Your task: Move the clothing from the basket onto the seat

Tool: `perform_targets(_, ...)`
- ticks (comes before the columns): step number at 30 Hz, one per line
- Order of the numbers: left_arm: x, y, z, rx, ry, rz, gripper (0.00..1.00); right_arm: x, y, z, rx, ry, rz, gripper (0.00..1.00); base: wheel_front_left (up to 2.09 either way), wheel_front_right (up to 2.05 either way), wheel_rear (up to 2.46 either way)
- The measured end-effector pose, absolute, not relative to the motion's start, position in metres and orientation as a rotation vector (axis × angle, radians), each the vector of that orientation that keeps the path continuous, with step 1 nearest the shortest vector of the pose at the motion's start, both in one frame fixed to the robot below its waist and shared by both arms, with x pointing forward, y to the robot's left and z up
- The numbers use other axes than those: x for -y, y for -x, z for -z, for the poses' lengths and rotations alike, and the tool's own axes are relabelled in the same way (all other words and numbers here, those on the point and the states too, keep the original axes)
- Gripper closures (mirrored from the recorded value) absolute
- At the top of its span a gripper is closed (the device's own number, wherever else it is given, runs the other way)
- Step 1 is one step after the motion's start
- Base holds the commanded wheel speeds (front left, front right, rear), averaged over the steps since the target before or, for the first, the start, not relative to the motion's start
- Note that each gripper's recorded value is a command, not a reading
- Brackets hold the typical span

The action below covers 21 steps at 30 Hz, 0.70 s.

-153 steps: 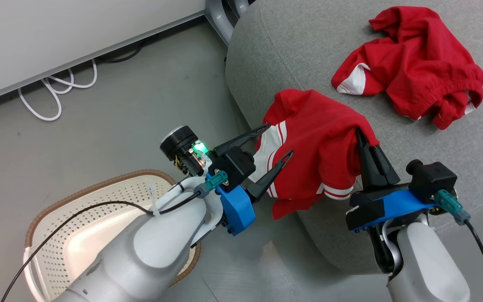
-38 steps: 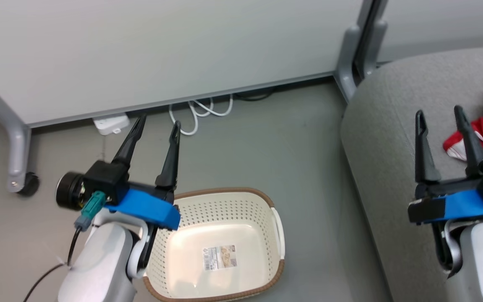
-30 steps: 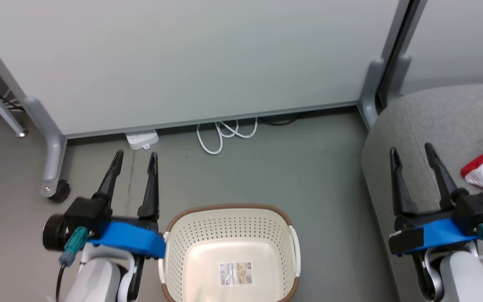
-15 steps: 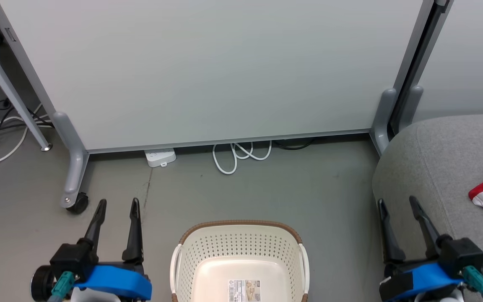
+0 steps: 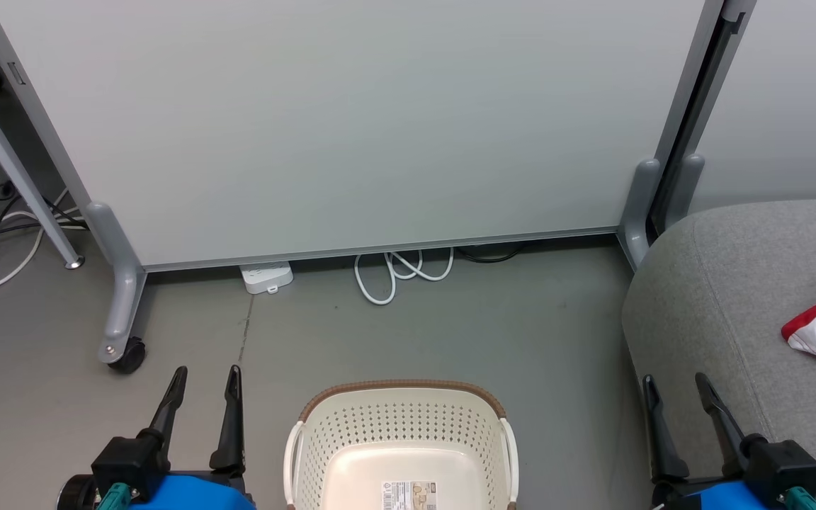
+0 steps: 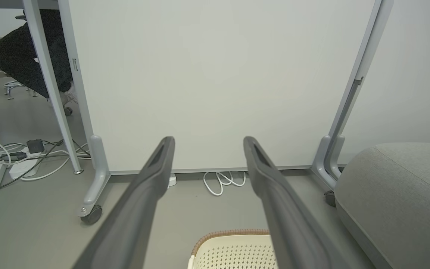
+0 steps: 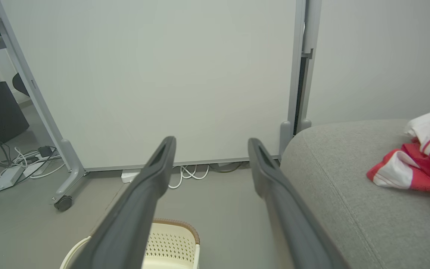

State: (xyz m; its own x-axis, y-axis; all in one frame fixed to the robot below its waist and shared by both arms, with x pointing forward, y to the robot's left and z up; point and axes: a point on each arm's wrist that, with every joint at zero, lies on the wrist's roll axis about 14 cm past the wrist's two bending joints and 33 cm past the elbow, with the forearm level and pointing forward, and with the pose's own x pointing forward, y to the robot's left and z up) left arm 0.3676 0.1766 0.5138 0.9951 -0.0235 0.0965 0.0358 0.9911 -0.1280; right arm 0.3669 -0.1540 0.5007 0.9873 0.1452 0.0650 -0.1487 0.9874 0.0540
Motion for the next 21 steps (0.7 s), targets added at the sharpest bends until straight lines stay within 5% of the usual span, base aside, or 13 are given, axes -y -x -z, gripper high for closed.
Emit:
perform_targets(17, -0.172, -0.364, -0.507, 0.075, 0.132, 0.043, 0.00, 0.158, -0.360, -0.498, 0.053, -0.070, -0.132, 0.00, 0.00, 0.00, 0.00)
perform_targets(18, -0.172, -0.364, -0.505, 0.068, 0.132, 0.042, 1.00, 0.158, -0.360, -0.496, 0.049, -0.071, -0.132, 1.00, 0.00, 0.00, 0.00)
perform_targets(21, -0.172, -0.359, -0.490, 0.020, 0.136, 0.037, 1.00, 0.158, -0.356, -0.484, 0.011, -0.074, -0.128, 1.00, 0.00, 0.00, 0.00)
